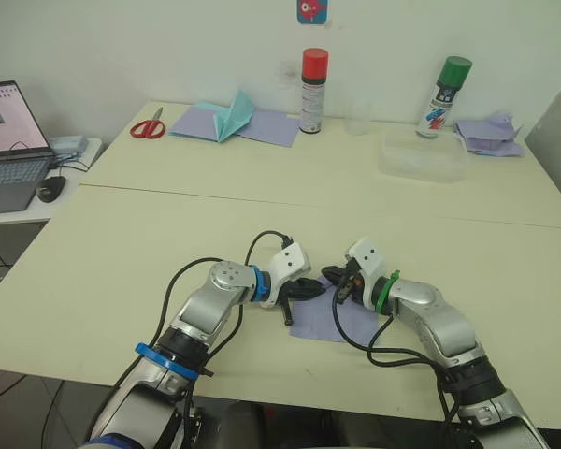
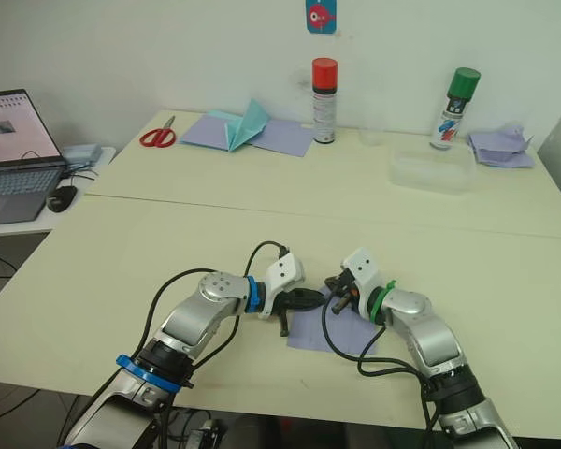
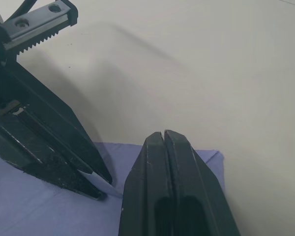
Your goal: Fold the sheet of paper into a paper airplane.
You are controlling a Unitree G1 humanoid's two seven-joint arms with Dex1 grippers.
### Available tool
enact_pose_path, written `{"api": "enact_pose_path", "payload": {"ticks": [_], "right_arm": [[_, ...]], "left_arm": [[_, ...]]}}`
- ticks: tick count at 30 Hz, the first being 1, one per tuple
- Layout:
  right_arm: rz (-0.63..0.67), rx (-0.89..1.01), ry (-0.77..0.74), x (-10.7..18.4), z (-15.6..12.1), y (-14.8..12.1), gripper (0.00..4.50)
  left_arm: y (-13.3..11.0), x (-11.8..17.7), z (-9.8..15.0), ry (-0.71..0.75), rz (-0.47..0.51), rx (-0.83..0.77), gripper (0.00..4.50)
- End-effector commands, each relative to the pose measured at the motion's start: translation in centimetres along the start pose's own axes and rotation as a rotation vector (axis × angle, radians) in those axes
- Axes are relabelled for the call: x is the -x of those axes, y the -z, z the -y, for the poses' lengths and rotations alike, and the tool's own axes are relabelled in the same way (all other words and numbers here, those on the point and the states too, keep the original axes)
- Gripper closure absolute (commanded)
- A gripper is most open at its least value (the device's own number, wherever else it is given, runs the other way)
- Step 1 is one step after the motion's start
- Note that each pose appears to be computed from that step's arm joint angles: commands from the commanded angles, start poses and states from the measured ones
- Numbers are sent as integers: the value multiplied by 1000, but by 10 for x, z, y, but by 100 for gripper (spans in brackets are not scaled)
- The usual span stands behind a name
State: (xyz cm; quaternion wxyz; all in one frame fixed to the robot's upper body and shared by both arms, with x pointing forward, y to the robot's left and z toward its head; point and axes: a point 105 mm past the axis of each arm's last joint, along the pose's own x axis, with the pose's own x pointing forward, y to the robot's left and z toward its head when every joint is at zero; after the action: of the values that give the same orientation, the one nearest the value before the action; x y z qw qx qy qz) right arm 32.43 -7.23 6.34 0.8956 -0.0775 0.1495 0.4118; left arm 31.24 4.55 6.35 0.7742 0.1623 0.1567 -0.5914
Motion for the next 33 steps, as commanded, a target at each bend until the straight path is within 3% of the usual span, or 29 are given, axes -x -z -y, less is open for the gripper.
{"api": "enact_pose_path", "payload": {"ticks": [1, 6, 10, 16, 20, 23, 26, 33], "right_arm": [[-65, 2, -12, 1, 0, 16, 450], [-78, 10, -27, 5, 2, 20, 450], [-85, 16, -36, 6, 1, 22, 450], [-79, 18, -36, 6, 0, 21, 450], [-81, 23, -40, 9, 1, 21, 450], [-84, 31, -45, 11, 1, 20, 450], [-85, 37, -46, 12, 2, 20, 450], [-33, 42, -48, 11, 0, 6, 450]], "left_arm": [[17, 2, 5, 14, -71, -3, 448], [15, 10, 5, 26, -65, -46, 448], [2, 22, 7, 51, 7, -17, 351], [-18, 58, -9, -20, 86, 61, 157], [-27, 59, -25, -108, 140, 72, 29], [-33, 42, -21, -111, 183, 70, 52], [-31, 25, -14, -101, 188, 77, 143], [14, 7, -3, -102, 60, 94, 378]]}}
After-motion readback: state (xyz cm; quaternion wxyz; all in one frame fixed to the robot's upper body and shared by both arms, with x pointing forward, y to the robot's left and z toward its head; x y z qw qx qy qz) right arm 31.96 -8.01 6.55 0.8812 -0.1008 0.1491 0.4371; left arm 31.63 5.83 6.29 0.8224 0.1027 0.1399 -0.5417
